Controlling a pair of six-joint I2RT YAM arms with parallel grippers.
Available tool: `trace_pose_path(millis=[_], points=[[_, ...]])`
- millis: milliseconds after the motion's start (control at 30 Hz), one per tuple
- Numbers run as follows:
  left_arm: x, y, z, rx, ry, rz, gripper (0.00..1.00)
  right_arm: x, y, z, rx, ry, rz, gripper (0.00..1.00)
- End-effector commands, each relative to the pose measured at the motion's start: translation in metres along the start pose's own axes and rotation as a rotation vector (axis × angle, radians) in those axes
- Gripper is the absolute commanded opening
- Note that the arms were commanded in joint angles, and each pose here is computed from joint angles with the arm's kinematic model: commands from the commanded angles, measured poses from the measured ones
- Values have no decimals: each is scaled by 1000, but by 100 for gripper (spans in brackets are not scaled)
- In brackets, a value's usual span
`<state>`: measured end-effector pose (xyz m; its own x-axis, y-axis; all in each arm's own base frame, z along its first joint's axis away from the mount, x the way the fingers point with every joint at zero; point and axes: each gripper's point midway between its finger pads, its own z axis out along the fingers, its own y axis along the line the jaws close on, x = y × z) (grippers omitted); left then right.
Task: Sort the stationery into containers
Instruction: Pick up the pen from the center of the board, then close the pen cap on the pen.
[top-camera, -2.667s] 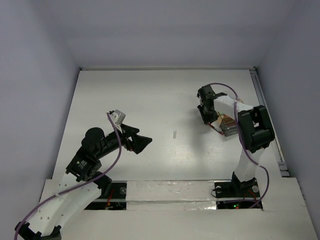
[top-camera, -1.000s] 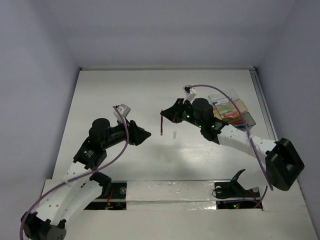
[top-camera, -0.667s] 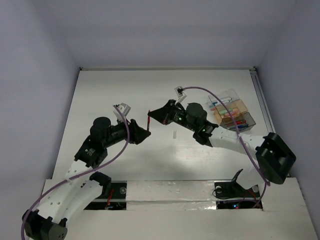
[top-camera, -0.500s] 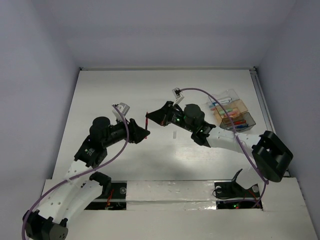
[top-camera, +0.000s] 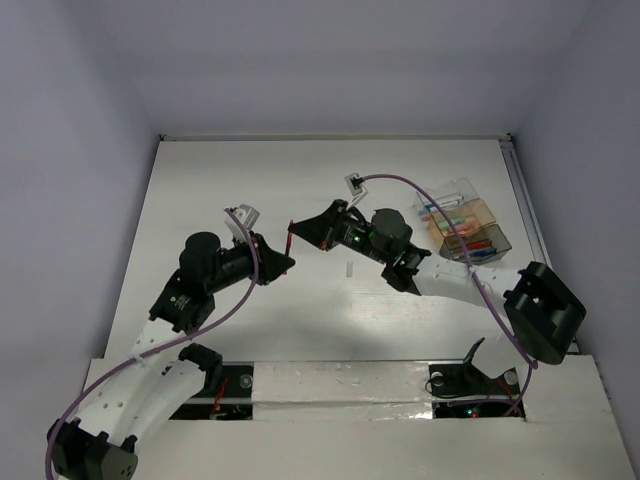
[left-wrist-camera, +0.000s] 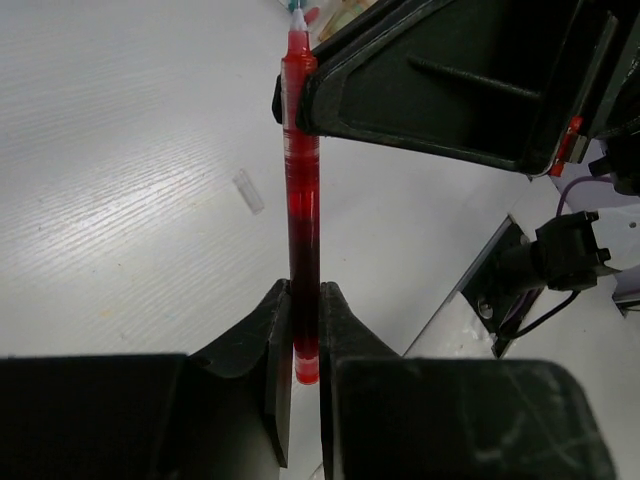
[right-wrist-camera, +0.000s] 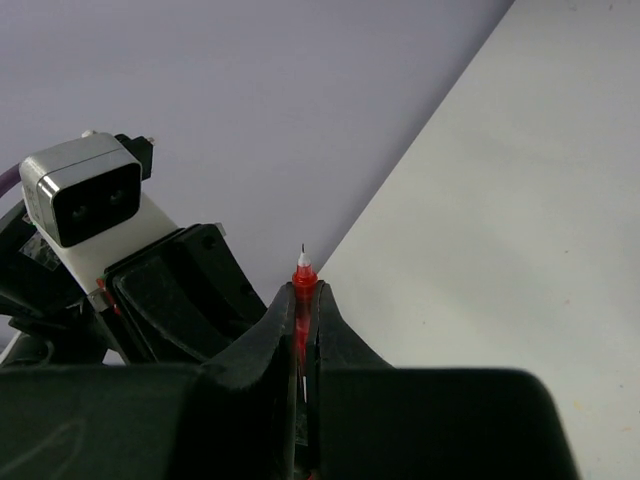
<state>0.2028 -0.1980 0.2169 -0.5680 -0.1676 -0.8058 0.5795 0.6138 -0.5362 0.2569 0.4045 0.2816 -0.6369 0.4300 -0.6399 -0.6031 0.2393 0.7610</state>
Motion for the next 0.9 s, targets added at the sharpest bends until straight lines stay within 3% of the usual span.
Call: trace_pose_path(millis=[0,100,133,167,233,267,367,467,667,867], points=[[-14,-1,-3,6,-56,30,0,-15,30,5,-104,-41,-10,0],[-19,-1,-6,0,-75,38,0,-9,25,6,-88,-15,-13,4],[-20,-1,-7,-4,-81,40,0,-8,24,6,-81,-4,-21,11],[-21,-1,-8,-9,-90,42,0,-6,21,5,-54,24,-52,29],[-22,1,-9,-26,-95,40,0,-6,16,2,-6,41,-93,44],[-23,2,-10,-33,-99,41,0,-10,12,-1,23,33,-128,58],[-26,4,-12,-54,-112,43,0,-6,-1,-22,111,61,-181,71],[-30,7,-15,-74,-132,46,0,9,-16,-38,167,120,-205,78],[-32,3,-19,-66,-149,57,0,74,-92,-65,395,339,-150,85],[-32,3,-19,-64,-148,59,0,93,-139,-73,561,398,-160,87]])
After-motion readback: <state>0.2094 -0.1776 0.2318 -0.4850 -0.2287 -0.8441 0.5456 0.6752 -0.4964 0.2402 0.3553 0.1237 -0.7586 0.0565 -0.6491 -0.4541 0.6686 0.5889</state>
